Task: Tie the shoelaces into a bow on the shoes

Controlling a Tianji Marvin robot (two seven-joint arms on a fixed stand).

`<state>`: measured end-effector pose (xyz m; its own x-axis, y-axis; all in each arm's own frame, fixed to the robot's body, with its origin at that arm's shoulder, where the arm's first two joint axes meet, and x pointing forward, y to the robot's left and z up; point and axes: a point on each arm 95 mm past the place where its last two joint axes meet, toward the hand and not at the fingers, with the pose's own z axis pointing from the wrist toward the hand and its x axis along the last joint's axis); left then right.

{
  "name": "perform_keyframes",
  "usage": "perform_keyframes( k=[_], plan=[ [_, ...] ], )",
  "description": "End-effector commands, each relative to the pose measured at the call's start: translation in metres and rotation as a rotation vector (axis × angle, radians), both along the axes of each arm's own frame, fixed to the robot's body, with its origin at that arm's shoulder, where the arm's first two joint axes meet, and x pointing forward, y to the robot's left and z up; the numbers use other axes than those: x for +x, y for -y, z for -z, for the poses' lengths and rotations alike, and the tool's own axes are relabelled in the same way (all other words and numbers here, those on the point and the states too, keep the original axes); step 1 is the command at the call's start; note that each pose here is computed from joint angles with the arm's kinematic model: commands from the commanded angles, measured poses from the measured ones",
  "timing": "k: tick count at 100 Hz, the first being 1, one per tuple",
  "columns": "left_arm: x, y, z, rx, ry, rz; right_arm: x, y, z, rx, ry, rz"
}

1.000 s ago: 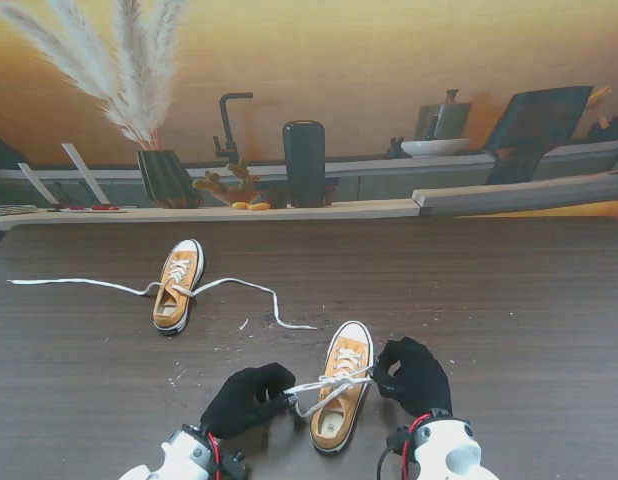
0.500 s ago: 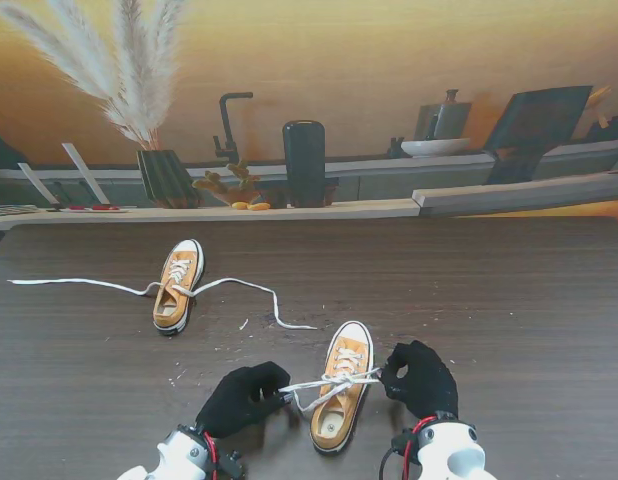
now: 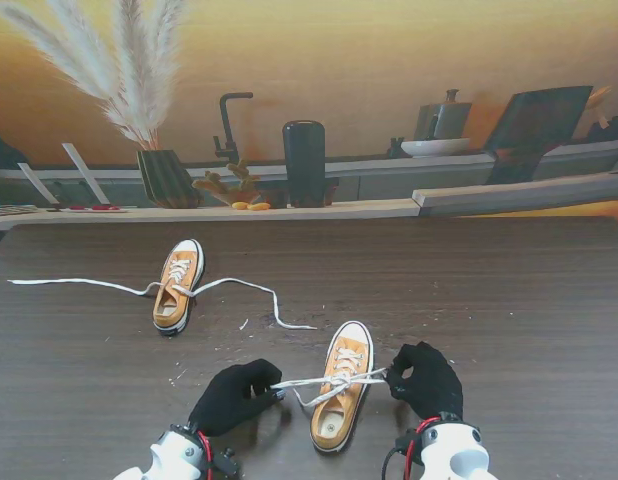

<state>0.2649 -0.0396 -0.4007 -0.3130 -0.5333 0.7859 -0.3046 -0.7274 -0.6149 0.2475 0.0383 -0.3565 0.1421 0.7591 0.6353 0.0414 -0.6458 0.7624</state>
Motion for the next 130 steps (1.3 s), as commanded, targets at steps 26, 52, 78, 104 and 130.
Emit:
perform_keyframes(
  k=[26,52,78,104,130],
  plan=[
    [-0.001,-0.004,-0.001,0.023,-0.006,-0.015,-0.002,0.004,0.002,-0.01,-0.021,0.013],
    [-0.002,-0.009,-0.002,0.03,-0.005,-0.032,-0.003,0.006,0.001,-0.024,-0.027,0.025],
    [-0.003,-0.015,-0.001,0.039,-0.004,-0.049,-0.006,0.009,0.002,-0.037,-0.043,0.035],
    [-0.005,-0.016,-0.001,0.067,-0.013,-0.047,-0.006,0.009,0.002,-0.034,-0.043,0.041],
    [-0.004,-0.018,-0.002,0.049,-0.003,-0.081,-0.008,0.008,-0.004,-0.013,0.047,0.039]
  ],
)
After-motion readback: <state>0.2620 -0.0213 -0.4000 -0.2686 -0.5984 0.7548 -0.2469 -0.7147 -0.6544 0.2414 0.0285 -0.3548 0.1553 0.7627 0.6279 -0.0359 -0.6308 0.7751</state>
